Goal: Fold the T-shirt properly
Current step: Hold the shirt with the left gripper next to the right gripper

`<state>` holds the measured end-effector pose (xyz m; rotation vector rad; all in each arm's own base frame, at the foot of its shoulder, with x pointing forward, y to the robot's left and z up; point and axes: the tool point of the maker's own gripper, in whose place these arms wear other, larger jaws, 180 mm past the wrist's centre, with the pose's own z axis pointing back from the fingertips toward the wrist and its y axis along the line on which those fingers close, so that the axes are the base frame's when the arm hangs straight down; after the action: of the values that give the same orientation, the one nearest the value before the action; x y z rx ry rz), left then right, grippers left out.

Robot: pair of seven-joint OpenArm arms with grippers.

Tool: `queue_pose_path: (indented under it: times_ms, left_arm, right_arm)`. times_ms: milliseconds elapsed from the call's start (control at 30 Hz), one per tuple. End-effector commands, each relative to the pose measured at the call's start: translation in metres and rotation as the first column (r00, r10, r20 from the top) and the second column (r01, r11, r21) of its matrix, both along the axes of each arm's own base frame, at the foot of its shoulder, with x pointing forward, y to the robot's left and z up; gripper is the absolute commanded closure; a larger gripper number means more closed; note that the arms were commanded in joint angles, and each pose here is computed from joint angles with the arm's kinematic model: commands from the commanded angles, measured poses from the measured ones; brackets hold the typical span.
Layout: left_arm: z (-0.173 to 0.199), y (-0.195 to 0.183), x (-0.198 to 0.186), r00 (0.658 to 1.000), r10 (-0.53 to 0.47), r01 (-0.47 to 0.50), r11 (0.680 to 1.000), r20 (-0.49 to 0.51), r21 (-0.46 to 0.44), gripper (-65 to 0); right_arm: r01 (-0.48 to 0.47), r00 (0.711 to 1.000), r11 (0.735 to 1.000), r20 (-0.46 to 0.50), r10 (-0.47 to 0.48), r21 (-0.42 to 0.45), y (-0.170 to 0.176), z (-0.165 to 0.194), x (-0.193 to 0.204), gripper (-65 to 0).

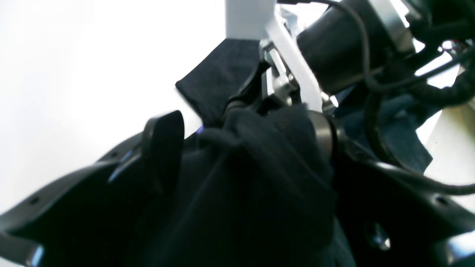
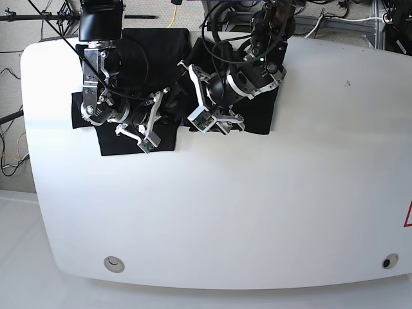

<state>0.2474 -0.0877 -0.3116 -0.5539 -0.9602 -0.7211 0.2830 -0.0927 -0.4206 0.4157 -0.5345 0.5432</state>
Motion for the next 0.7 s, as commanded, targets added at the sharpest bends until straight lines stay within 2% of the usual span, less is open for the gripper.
queue_pose_path:
  times_ms: [0,200,667]
  left_arm:
    - [0.009,-0.002,0.001,1.0,0.001,0.0,0.999,0.022,-0.033,-42.6]
    - [0.003,0.005,0.0,1.0,0.016,-0.016,1.0,0.01,-0.022,-50.1]
    - [0.0,0.008,-0.001,1.0,0.007,-0.007,1.0,0.009,-0.008,-50.9]
  right_arm:
    - [-0.004,1.0,1.0,0.013,0.004,-0.024,-0.004,0.004,0.005,-3.9]
    - [-0.004,1.0,1.0,0.013,0.004,-0.024,-0.004,0.004,0.005,-3.9]
    - [-0.004,1.0,1.0,0.012,0.004,-0.024,-0.004,0.003,0.004,-3.9]
